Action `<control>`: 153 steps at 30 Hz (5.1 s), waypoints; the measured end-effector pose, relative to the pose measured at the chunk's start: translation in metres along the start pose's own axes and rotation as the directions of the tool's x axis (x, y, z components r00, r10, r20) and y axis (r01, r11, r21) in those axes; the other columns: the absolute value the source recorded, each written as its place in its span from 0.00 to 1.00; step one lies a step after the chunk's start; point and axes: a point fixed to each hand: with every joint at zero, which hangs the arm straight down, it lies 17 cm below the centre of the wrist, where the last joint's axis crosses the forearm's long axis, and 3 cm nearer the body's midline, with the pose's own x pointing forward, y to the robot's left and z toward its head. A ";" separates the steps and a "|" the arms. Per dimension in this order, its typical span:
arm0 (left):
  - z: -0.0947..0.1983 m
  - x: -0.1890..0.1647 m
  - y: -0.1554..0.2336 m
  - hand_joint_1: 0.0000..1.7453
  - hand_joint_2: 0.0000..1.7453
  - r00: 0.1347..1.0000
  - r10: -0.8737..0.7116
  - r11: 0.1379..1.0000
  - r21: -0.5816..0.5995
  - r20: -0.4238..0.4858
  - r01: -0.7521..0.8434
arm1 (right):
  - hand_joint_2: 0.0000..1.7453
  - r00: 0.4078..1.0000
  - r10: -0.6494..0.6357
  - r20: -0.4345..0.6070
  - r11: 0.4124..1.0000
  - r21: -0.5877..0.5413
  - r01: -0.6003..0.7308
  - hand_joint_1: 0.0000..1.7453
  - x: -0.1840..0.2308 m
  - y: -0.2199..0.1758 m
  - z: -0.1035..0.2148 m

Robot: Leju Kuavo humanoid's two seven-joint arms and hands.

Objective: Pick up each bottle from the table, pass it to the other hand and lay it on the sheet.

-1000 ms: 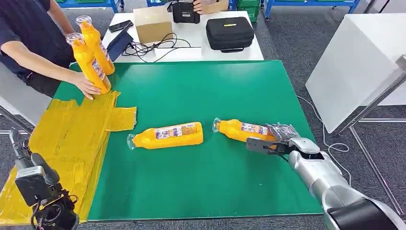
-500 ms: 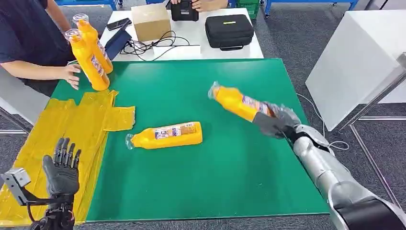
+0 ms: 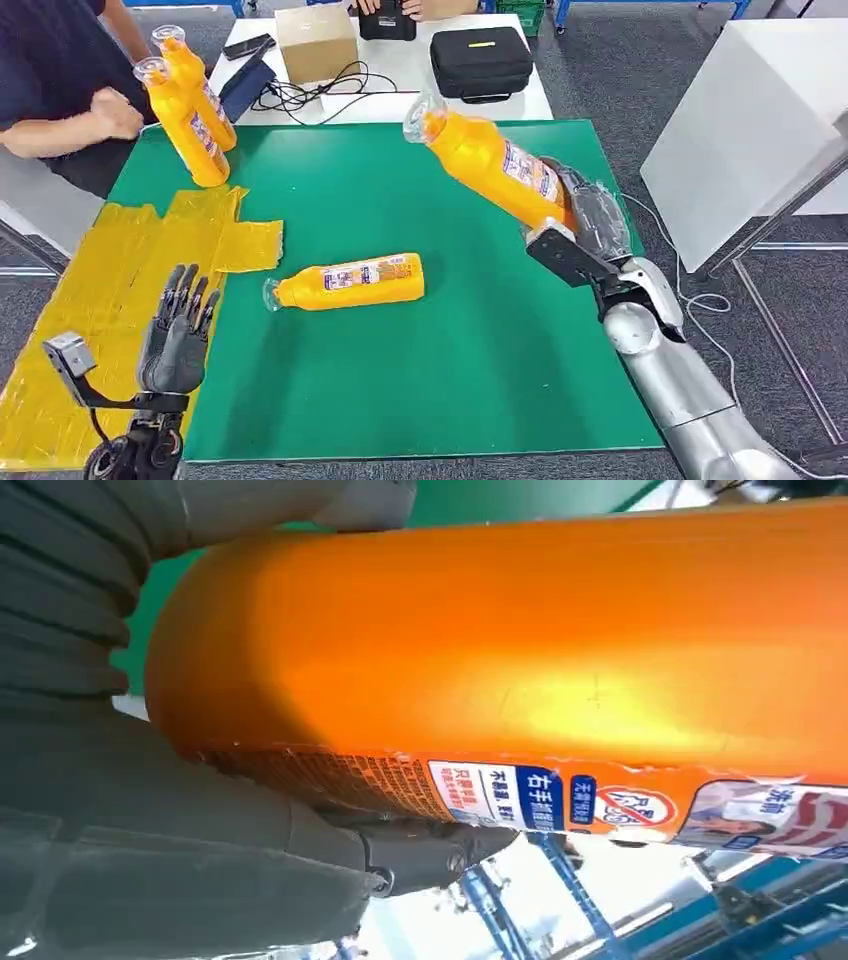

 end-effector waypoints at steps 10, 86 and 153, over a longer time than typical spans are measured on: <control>-0.049 0.023 -0.064 0.00 1.00 0.995 0.033 0.994 -0.104 0.092 -0.024 | 1.00 0.988 -0.149 0.039 0.981 0.130 0.143 1.00 0.097 0.124 -0.024; -0.055 0.058 -0.075 1.00 1.00 0.987 0.027 0.995 0.094 0.161 -0.042 | 0.00 0.975 0.062 0.215 0.850 0.500 -0.164 0.00 0.225 0.295 0.032; 0.027 -0.060 0.254 0.00 0.00 -0.449 -0.836 -0.395 -0.222 -0.317 0.892 | 0.00 0.996 -0.068 0.049 0.967 0.248 0.053 0.00 0.120 0.158 0.000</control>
